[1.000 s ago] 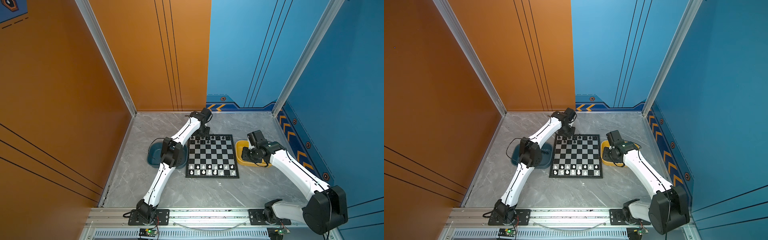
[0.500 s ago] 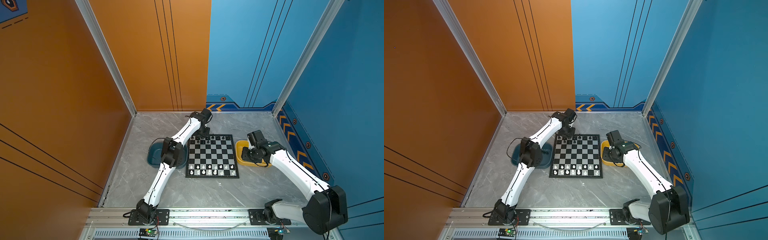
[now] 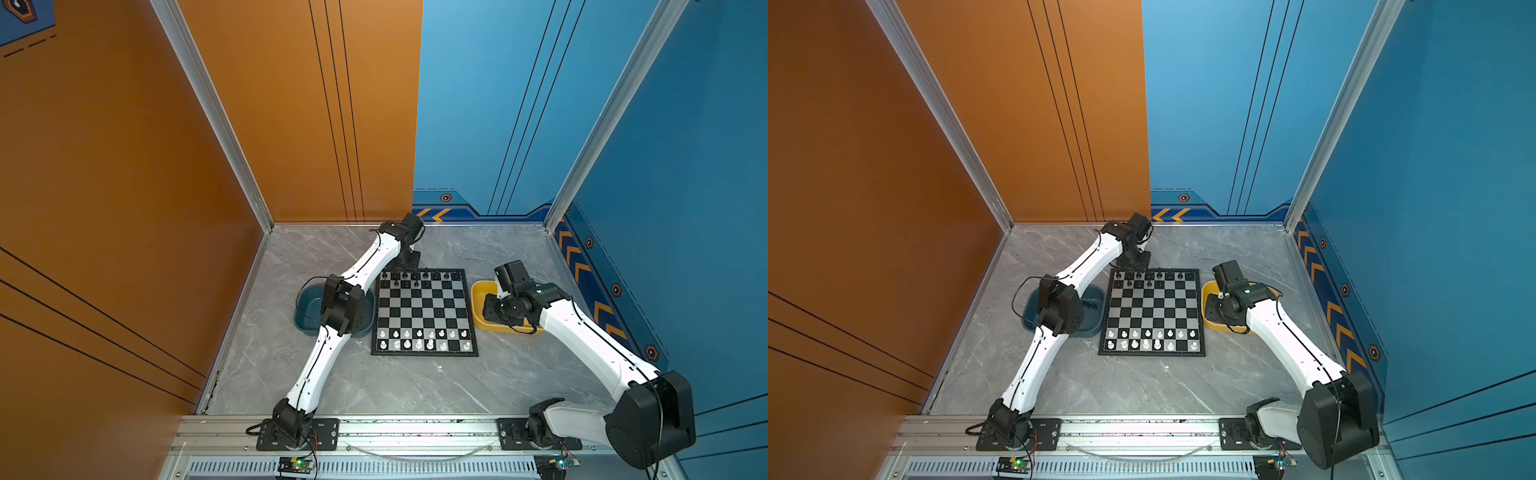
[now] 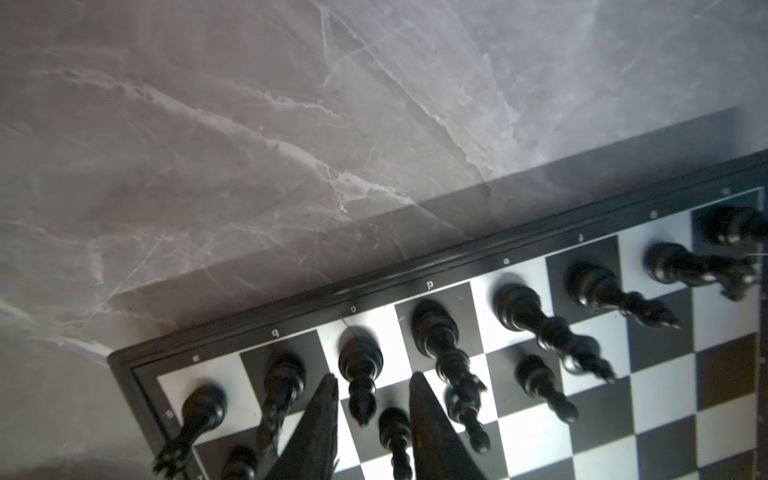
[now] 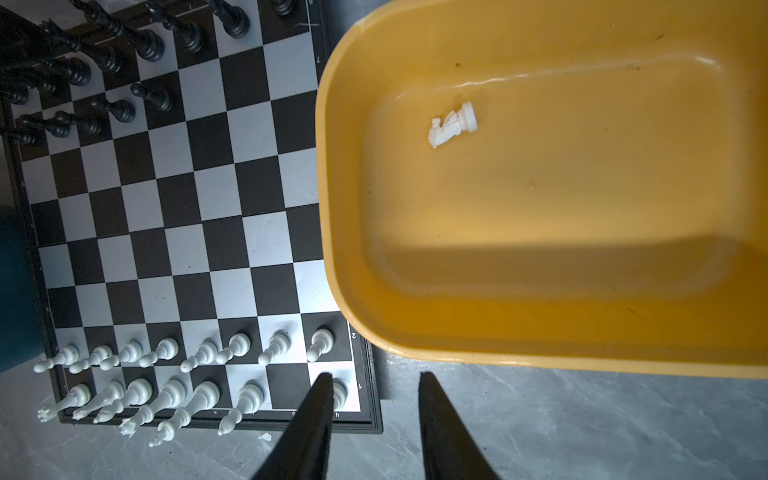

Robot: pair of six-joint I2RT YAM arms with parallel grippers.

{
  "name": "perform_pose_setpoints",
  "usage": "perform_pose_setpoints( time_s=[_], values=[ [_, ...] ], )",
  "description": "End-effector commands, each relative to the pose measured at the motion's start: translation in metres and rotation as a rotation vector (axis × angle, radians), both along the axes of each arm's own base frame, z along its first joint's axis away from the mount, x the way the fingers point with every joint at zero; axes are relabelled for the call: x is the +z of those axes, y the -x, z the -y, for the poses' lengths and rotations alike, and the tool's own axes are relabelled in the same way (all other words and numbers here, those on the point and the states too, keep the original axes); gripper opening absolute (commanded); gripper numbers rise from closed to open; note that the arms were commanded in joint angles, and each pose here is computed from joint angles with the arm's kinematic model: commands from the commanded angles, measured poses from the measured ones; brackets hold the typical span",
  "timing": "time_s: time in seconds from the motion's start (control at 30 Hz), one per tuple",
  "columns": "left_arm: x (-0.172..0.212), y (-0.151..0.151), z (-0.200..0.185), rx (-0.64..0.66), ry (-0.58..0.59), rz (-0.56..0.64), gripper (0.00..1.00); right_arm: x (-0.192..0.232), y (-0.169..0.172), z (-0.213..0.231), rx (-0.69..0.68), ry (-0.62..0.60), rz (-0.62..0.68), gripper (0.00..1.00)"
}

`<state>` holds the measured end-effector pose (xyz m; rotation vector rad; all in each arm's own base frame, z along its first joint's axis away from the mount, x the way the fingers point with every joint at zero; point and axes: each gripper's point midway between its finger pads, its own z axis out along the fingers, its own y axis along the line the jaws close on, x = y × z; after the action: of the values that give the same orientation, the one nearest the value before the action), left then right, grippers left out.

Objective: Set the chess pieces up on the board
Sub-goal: 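Lower the black pawn onto a far-row square and open the left gripper, then move the empty left gripper back over the teal tray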

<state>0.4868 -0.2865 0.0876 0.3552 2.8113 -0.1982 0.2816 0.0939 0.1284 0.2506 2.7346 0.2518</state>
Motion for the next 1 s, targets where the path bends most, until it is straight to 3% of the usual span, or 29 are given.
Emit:
perform_pose_setpoints(
  time_s=[0.0,0.17,0.33,0.67,0.97],
  values=[
    [0.078,0.001,-0.013,0.014,0.04,0.12,0.32,0.003,-0.005,-0.005,-0.008,-0.025,0.005,0.37],
    [0.124,0.007,-0.048,0.071,0.022,0.192,0.31,0.003,-0.006,-0.008,-0.001,-0.023,0.005,0.37],
    [0.138,0.027,-0.09,0.127,-0.045,0.202,0.31,0.004,-0.006,-0.01,0.002,-0.019,0.007,0.37],
    [0.096,0.077,-0.174,0.308,-0.061,0.127,0.31,0.006,-0.011,-0.023,0.034,-0.011,0.004,0.37],
    [0.031,0.099,-0.197,0.39,-0.054,0.023,0.3,0.008,-0.011,-0.033,0.062,0.006,0.004,0.37]
  ],
)
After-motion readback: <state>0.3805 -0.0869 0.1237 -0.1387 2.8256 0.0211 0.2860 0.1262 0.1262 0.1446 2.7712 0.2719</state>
